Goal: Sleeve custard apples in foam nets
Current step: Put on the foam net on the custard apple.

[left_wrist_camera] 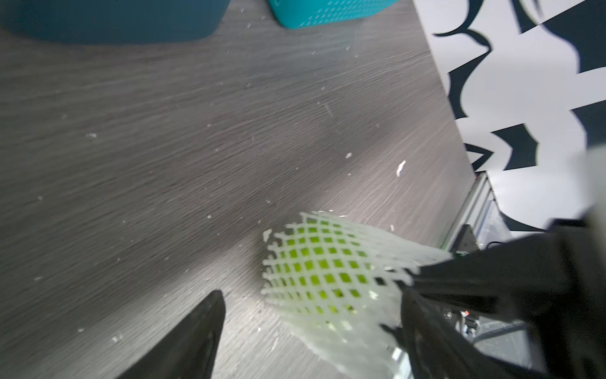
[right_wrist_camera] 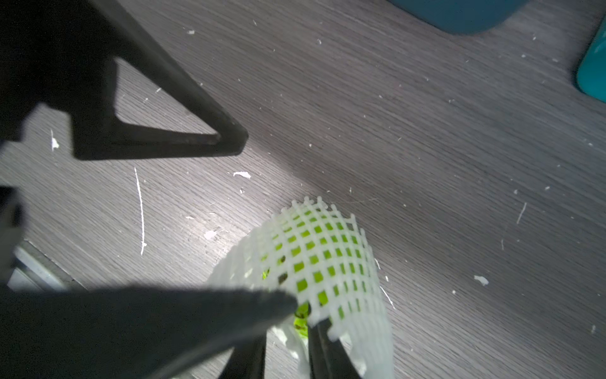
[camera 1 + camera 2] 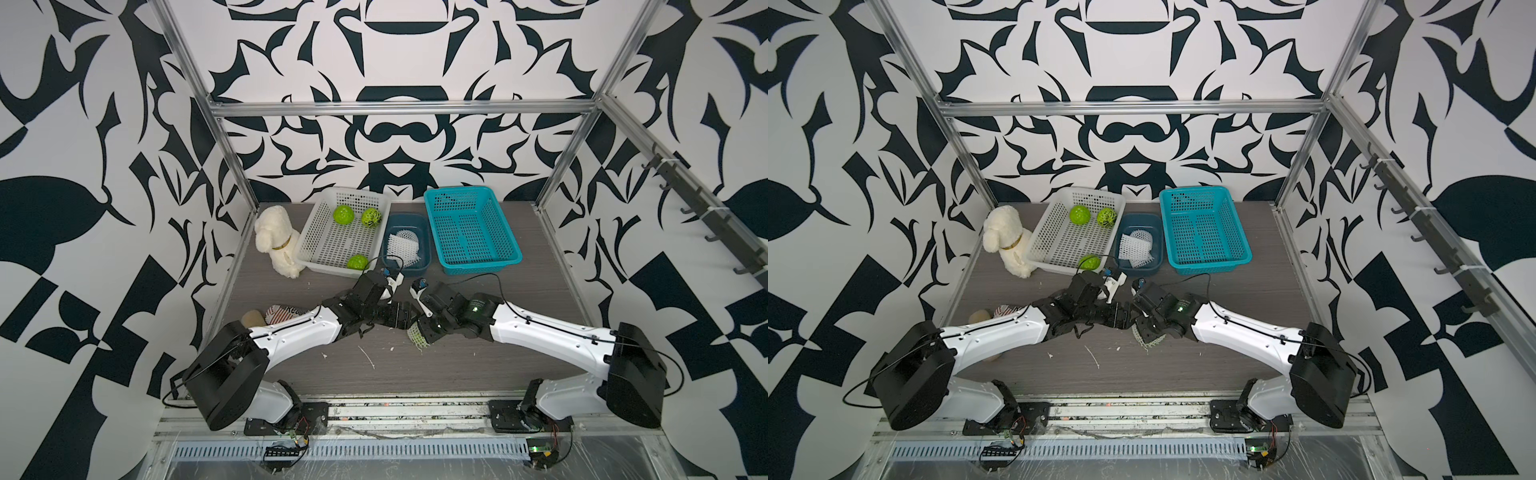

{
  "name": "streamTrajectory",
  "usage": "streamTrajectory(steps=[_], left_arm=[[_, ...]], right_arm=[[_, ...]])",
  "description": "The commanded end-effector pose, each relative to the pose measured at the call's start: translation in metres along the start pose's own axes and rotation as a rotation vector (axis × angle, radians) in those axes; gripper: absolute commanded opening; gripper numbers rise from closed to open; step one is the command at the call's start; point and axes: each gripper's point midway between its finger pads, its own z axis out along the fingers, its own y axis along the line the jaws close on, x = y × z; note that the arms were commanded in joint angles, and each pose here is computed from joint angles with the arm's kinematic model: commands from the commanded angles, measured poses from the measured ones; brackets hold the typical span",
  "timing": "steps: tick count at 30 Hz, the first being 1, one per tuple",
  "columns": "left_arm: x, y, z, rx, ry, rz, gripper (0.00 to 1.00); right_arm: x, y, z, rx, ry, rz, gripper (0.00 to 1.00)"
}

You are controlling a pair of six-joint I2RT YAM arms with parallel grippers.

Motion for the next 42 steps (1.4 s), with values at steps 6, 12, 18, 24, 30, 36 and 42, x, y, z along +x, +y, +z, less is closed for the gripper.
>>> streamTrajectory(steps=[6,12,18,24,30,36,42], left_arm=[[0.003,0.017,0.015,-0.082,0.037,-0.004,0.74],[-0.002,0.012,0.011,-0.068,0.013,-0.009,0.75],[-0.002,0.005,0.011,-0.048,0.016,-0.007,0.75],[0.002,-0.001,0.015,-0.039,0.026,0.000,0.76],[0.003,-0.003,0.016,-0.039,0.025,-0.001,0.76],[0.007,0.002,0.016,-0.048,0.028,-0.007,0.76],[0.012,0.010,0.021,-0.070,0.034,-0.011,0.76]], right_arm=[[-0.004,0.004,-0.015,-0.034,-0.054,0.018,0.34],[-0.016,0.006,-0.035,-0.058,-0.117,0.044,0.43],[-0.020,-0.013,-0.043,0.012,-0.152,0.091,0.46],[-0.027,-0.025,-0.038,0.064,-0.170,0.154,0.46],[-0.010,-0.041,-0.021,0.100,-0.105,0.207,0.35],[0.018,-0.063,-0.009,0.124,-0.064,0.291,0.21],[0.022,-0.060,-0.002,0.067,-0.070,0.318,0.19]])
